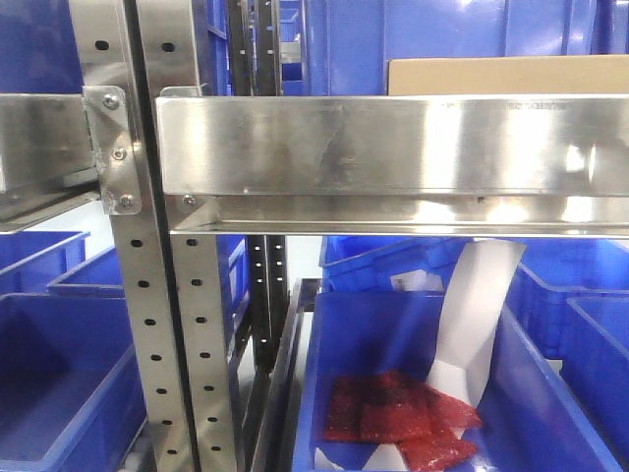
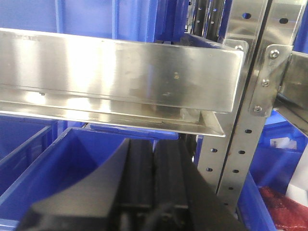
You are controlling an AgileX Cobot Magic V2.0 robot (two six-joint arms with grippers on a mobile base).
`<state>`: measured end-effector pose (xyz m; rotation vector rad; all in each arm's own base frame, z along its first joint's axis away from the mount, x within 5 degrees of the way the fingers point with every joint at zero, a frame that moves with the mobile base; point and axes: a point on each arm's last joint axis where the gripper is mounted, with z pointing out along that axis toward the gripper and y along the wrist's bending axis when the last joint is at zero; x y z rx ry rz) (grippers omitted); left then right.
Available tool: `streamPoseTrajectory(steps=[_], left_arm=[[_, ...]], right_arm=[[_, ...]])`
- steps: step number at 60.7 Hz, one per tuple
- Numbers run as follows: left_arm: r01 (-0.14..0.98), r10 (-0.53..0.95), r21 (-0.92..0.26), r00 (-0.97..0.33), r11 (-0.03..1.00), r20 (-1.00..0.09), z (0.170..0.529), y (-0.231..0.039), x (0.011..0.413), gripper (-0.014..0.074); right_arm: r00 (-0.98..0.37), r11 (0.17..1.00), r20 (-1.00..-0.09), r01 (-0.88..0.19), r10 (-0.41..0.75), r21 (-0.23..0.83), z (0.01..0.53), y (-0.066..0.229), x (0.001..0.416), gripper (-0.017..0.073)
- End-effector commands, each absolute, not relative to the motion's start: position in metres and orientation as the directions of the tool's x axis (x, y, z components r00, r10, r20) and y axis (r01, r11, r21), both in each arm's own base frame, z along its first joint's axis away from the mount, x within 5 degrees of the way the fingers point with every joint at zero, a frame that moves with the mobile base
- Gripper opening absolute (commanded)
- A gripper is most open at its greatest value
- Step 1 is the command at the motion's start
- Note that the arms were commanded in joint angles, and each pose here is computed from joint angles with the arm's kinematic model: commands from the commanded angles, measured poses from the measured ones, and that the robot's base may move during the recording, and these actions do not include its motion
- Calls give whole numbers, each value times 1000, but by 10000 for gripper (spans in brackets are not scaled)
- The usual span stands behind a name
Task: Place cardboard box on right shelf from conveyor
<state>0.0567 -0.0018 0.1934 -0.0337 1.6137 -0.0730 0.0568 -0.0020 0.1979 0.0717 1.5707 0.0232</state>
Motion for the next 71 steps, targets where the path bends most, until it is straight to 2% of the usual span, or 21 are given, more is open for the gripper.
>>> streamPoseTrajectory(steps=[1, 8, 14, 71], left_arm=[[22, -76, -75, 49, 997, -996, 202, -1, 56, -119], [22, -76, -75, 49, 997, -996, 202, -1, 56, -119], [22, -76, -75, 49, 997, -996, 202, -1, 56, -119], [22, -76, -75, 49, 997, -996, 202, -1, 56, -119]], right_arm=[[137, 997, -988, 9, 70, 72, 211, -1, 55, 73], [112, 991, -985, 8, 134, 136, 208, -1, 55, 73], [105, 995, -989, 13, 100, 102, 208, -1, 55, 73], [103, 995, -990, 13, 100, 102, 208, -1, 55, 73]])
